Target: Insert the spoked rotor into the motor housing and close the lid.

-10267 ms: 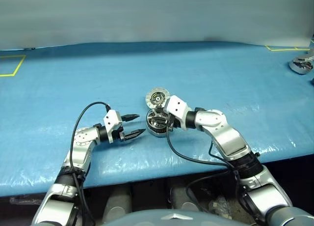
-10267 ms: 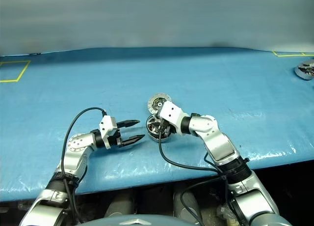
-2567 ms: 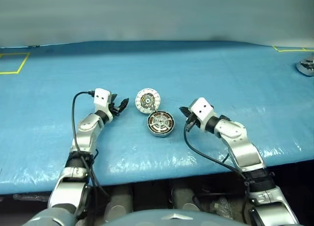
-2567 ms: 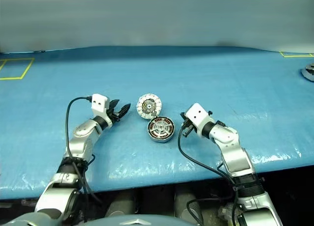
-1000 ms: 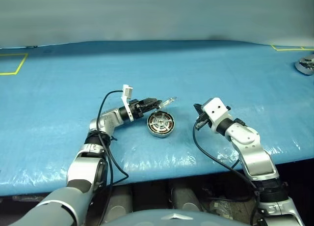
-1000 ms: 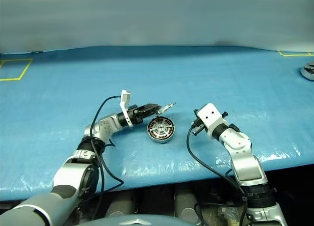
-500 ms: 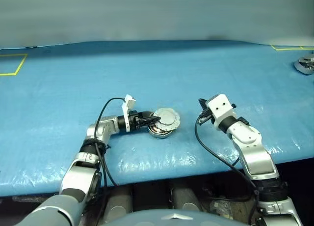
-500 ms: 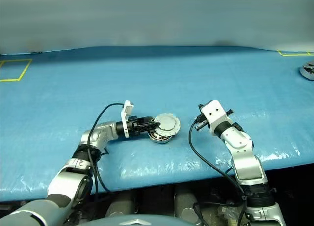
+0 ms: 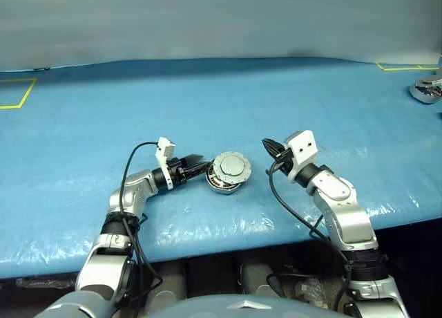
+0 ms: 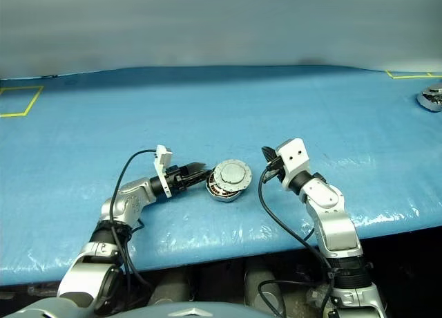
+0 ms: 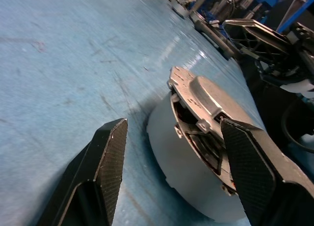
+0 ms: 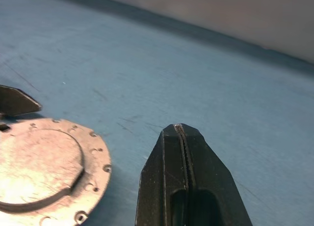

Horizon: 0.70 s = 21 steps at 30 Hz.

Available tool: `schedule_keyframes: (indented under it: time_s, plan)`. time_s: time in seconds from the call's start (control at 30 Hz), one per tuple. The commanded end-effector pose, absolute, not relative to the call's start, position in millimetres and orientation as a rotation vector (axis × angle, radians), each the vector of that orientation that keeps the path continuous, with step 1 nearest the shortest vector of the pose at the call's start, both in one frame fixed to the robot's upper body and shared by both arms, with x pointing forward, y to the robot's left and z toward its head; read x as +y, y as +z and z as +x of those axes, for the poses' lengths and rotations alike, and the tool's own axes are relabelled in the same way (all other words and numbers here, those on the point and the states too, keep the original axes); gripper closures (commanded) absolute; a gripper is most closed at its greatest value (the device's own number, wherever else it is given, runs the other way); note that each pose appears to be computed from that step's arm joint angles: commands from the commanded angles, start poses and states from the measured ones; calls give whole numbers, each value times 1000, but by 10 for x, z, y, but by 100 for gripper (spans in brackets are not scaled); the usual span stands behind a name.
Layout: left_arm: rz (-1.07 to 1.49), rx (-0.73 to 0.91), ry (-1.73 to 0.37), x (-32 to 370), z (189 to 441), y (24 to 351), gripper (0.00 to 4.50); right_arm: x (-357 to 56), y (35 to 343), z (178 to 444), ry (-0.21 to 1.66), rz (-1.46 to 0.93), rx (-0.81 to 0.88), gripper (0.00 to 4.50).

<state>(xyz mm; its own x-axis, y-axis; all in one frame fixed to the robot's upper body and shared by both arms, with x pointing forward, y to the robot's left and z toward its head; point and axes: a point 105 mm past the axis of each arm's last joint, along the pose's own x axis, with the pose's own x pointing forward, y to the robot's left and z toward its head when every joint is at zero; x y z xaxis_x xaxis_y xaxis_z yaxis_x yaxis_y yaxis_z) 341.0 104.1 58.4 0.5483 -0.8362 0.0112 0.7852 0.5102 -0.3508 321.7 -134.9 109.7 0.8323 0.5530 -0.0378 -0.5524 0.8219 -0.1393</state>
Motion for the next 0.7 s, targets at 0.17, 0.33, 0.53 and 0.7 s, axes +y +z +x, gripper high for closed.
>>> schedule_keyframes:
  time_s: [0.17, 0.33, 0.53, 0.7]
  plan:
    - [-55, -74, -1007, 1026, 3243, 998, 129, -1151, 1066, 3069, 746, -89, 29, 391]
    - [161, -70, -1009, 1055, 3133, 876, 129, -1083, 1005, 3061, 788, -84, 54, 228]
    - [190, -53, -1049, 1061, 2964, 740, 129, -1007, 980, 3133, 776, -67, 34, 89]
    - [153, -66, -1013, 1065, 2925, 653, 129, -912, 883, 3133, 827, -26, 74, 89]
